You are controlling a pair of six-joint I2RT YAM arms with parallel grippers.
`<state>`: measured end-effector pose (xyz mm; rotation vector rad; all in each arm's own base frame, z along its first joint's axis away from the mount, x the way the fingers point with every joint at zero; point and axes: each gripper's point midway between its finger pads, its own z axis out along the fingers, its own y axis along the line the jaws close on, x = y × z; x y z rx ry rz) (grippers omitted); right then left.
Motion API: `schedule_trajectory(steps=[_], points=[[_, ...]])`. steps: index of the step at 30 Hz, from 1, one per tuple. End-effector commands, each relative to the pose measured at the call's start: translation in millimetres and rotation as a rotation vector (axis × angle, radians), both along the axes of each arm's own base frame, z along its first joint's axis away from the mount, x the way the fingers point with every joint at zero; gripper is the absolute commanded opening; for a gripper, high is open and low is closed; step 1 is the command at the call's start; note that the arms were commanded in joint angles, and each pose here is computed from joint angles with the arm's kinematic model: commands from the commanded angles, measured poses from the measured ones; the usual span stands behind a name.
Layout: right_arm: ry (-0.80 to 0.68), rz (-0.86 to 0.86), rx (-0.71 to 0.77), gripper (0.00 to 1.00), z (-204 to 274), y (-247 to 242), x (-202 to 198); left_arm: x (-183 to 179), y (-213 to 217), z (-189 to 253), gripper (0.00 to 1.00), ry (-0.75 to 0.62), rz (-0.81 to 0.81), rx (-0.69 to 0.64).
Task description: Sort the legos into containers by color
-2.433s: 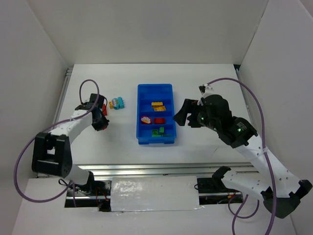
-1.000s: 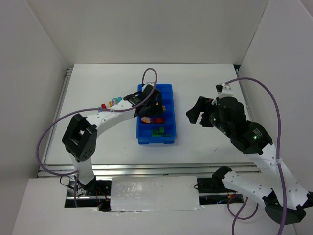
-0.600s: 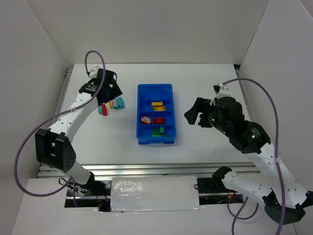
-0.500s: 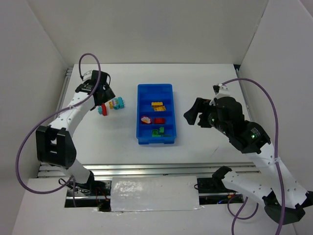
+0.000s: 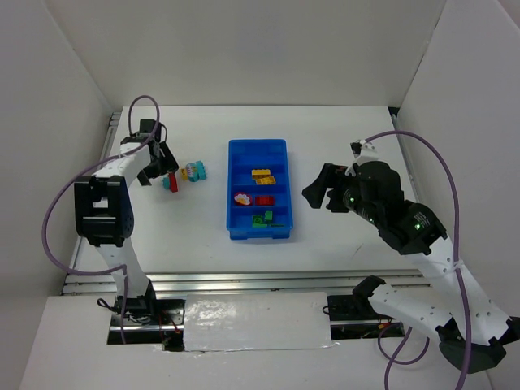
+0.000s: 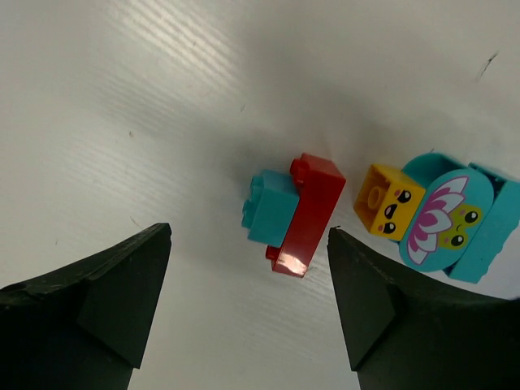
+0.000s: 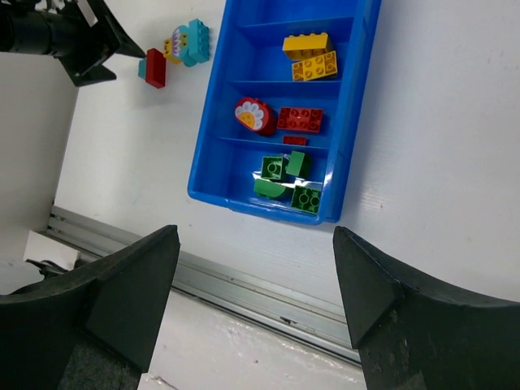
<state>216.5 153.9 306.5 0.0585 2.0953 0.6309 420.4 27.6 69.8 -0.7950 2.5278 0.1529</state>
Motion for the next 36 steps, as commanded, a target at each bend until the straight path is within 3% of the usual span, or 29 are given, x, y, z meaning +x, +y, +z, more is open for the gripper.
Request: schedule_trajectory(steps=[1,14,18,23,26,27,30,33,36], points=[[-0.054,0.007,0.023,0.84,12.3,1.0,3.0,18.5,1.4,2.4,0.90,-0.026,-0.060,-0.013],[-0.054,0.011,0.002,0.84,13.1,3.8,10.2,-0.9,-8.3,-42.0,0.86,0.034,-0.089,-0.058],[-0.055,0.022,0.005,0.84,14.3,6.7,11.1,-7.3,-7.7,-53.9,0.72,0.061,-0.083,-0.060],[-0.054,0.029,-0.003,0.84,13.7,7.5,11.0,-11.5,-7.8,-59.8,0.69,0.075,-0.078,-0.059],[-0.052,0.027,-0.002,0.83,12.7,7.5,12.0,-14.1,-8.7,-59.5,0.50,0.070,-0.077,-0.067],[-0.052,0.031,0.000,0.84,13.1,8.1,11.1,-14.1,-10.1,-56.9,0.35,0.064,-0.081,-0.071],[-0.051,0.034,0.005,0.84,12.0,9.0,10.8,-17.6,-11.3,-48.4,0.14,0.048,-0.080,-0.073],[-0.043,0.038,0.008,0.84,7.8,10.5,11.0,-19.3,-13.5,-24.4,0.00,-0.001,-0.088,-0.077],[-0.027,0.049,0.020,0.84,2.0,14.9,11.1,-22.9,-15.9,8.1,0.00,-0.076,-0.109,-0.079]])
